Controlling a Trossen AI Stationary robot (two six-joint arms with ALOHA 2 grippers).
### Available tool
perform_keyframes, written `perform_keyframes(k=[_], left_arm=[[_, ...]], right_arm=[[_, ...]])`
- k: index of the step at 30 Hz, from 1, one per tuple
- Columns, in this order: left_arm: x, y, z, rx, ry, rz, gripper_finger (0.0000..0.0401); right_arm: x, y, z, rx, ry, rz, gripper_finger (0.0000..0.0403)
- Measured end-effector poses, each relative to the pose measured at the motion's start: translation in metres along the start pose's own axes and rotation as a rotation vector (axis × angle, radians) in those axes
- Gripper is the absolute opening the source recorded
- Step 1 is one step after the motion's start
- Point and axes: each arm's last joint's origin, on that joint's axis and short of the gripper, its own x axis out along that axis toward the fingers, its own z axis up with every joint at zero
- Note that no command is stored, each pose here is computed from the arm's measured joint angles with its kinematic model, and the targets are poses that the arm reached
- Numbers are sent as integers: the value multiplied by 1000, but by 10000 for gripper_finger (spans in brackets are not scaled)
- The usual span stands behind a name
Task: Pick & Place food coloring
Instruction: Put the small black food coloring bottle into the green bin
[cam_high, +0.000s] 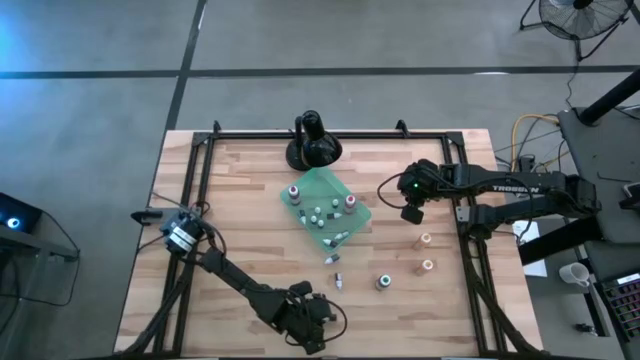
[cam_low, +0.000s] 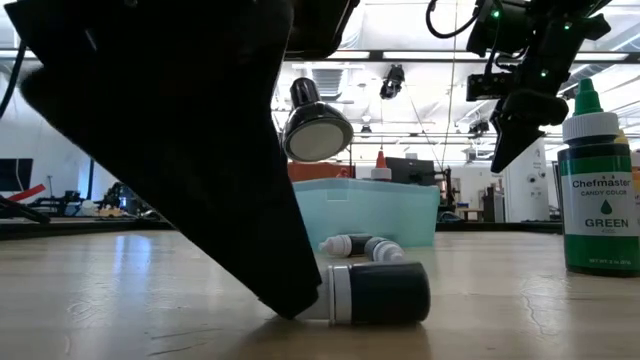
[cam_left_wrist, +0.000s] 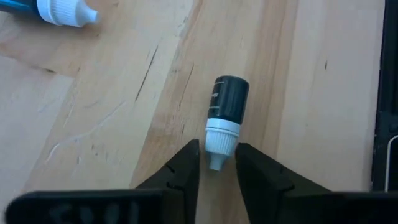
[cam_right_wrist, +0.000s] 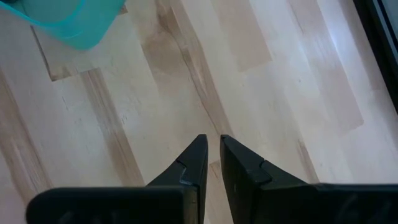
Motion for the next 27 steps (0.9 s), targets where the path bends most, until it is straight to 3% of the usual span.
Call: perform_keyframes(k=[8,27], left_arm=[[0,0,0,66,-9,1,139],[11,-1,0,162,-43,-8,130]], right_arm=[[0,0,0,0,0,0,38],[0,0,0,4,2,1,38]])
